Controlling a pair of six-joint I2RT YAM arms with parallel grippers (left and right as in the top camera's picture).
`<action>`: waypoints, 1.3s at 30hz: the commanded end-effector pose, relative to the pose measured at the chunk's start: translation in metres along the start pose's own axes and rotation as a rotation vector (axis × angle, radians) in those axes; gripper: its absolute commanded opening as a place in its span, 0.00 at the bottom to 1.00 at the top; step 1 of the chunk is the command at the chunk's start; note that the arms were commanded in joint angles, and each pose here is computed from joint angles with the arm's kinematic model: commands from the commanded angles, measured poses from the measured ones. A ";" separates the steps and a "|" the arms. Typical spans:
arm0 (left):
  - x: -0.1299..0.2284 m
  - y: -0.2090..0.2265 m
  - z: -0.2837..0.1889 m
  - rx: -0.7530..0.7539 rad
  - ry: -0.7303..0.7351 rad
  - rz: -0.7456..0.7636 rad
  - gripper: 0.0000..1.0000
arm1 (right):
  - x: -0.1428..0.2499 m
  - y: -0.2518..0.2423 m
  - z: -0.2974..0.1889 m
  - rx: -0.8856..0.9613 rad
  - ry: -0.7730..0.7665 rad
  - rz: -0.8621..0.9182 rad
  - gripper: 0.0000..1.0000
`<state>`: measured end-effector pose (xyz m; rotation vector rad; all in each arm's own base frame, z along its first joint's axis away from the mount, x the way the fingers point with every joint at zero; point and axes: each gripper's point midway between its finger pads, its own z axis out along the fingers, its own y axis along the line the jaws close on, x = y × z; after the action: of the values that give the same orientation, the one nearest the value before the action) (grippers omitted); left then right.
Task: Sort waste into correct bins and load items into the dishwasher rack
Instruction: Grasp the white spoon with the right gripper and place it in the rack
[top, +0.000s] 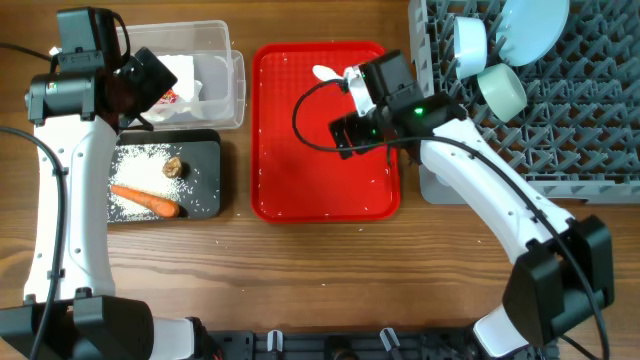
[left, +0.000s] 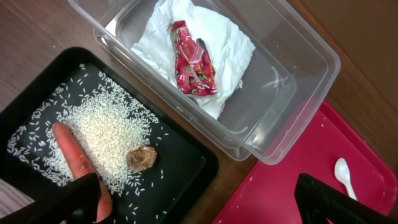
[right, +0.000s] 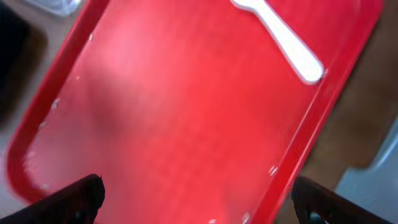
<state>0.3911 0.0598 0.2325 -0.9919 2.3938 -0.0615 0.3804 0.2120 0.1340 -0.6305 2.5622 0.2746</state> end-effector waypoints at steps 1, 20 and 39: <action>-0.001 0.001 0.002 -0.002 0.001 -0.013 1.00 | -0.020 0.008 -0.015 -0.049 -0.075 0.009 0.99; -0.001 0.001 0.002 -0.002 0.001 -0.013 1.00 | -0.102 -0.050 0.129 -0.045 -0.026 -0.387 0.77; -0.001 0.001 0.002 -0.002 0.001 -0.013 1.00 | -0.079 -0.088 0.189 -0.025 -0.008 -0.321 0.60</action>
<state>0.3912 0.0599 0.2325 -0.9919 2.3933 -0.0612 0.5639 0.2223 0.0183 -1.0694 2.3619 0.1565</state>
